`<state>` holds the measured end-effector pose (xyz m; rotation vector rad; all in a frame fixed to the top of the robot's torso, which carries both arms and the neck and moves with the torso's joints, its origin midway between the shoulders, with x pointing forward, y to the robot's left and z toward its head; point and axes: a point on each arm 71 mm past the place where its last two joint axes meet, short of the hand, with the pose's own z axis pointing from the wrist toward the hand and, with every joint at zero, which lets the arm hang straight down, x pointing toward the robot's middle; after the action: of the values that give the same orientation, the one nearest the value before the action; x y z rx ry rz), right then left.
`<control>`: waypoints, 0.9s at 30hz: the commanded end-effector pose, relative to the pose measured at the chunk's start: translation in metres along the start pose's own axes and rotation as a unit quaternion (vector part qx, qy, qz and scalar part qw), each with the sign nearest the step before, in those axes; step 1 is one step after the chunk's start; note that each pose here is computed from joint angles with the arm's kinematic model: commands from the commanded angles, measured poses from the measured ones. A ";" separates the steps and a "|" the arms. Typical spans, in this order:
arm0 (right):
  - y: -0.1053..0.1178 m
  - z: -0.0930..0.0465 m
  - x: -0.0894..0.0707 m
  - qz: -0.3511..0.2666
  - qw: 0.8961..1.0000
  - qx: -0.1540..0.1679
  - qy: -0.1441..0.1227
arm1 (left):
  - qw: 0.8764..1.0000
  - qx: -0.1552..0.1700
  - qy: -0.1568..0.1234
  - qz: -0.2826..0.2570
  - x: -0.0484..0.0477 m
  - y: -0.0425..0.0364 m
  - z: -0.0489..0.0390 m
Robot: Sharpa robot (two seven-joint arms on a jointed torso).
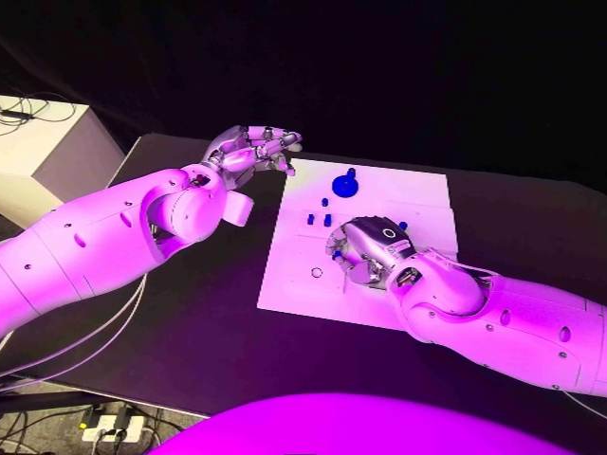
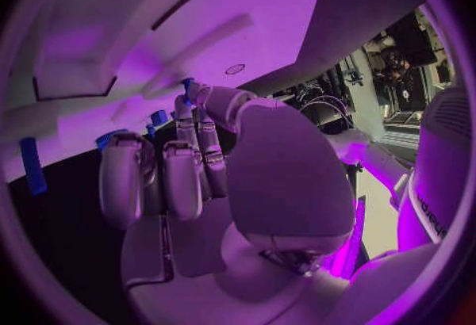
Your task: Assemble the parts on the task board
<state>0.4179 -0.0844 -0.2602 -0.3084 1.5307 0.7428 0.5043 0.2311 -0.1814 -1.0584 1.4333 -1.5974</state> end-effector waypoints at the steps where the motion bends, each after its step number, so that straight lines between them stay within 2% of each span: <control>1: 0.000 0.000 0.003 -0.011 1.000 -0.001 0.012 | 1.000 0.003 0.003 0.000 0.0013 -0.0010 0.0002; 14: -0.001 0.000 0.011 -0.017 0.999 -0.011 0.051 | 1.000 0.002 0.003 0.001 0.0012 -0.0011 0.0000; 27: -0.005 -0.001 0.010 -0.013 0.999 -0.009 0.043 | 1.000 0.001 0.001 0.002 0.0001 -0.0010 -0.0003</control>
<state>0.4207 -0.0865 -0.2662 -0.3563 1.5689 0.7299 0.5042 0.2324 -0.1815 -1.0594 1.4359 -1.5919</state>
